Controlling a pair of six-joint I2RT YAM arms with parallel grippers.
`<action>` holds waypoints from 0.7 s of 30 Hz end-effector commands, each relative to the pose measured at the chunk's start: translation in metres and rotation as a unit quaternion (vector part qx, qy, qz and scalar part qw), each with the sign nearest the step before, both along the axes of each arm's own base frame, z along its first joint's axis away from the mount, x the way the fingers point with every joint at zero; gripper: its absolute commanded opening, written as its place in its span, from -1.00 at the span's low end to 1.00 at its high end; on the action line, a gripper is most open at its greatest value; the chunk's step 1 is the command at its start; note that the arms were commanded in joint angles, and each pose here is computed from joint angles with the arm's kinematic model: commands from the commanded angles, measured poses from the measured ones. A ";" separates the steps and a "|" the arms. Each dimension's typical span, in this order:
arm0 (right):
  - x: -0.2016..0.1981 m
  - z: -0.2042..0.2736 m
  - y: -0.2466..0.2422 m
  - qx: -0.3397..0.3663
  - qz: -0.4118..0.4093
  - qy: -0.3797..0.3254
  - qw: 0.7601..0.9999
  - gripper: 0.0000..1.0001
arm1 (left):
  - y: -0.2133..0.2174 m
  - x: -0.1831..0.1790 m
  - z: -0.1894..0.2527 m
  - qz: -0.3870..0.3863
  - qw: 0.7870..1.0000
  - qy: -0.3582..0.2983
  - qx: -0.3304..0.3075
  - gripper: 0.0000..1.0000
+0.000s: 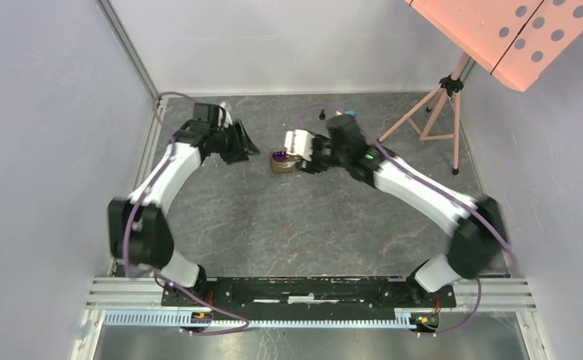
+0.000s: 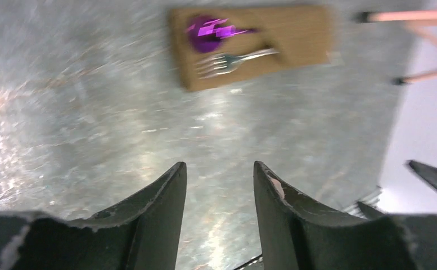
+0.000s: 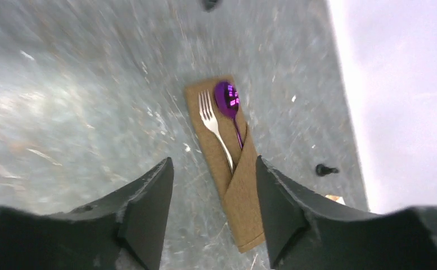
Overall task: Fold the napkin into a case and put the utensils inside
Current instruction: Reset both arms
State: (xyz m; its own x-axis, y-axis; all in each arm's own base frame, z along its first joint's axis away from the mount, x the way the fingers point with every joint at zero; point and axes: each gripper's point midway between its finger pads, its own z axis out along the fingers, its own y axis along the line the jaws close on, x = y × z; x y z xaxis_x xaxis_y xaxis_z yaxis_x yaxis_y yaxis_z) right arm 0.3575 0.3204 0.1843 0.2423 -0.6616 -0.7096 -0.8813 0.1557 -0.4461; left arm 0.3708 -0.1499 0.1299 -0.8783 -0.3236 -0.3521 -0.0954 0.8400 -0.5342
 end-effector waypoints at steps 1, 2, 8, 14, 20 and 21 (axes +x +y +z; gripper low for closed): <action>-0.069 0.086 -0.023 0.153 -0.015 -0.018 0.988 0.68 | -0.028 -0.033 0.159 -0.098 0.960 -0.257 -0.059 0.16; -0.084 0.099 -0.033 0.168 -0.015 -0.032 0.985 0.96 | -0.031 -0.044 0.185 -0.108 0.947 -0.295 -0.068 0.20; -0.128 0.193 -0.125 0.327 -0.161 -0.108 0.925 0.96 | -0.022 -0.105 0.312 -0.125 0.874 -0.462 -0.085 0.65; -0.157 0.260 -0.226 0.448 -0.309 -0.176 0.820 0.96 | 0.011 -0.159 0.394 -0.062 0.808 -0.580 -0.082 1.00; -0.170 0.279 -0.296 0.483 -0.438 -0.186 0.735 0.96 | 0.038 -0.183 0.419 -0.004 0.781 -0.621 -0.061 1.00; -0.175 0.282 -0.296 0.489 -0.426 -0.188 0.737 0.96 | 0.041 -0.185 0.420 0.000 0.780 -0.624 -0.056 1.00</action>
State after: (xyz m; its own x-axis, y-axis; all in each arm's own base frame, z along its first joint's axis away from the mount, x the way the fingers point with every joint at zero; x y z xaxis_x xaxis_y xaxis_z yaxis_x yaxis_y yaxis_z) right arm 0.1883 0.0625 0.4685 0.3734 0.0263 -0.9273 -0.2602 0.9624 -0.0774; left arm 0.1897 -0.1296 0.5281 -0.0028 -0.4250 -0.9052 0.6158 0.7125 -0.3365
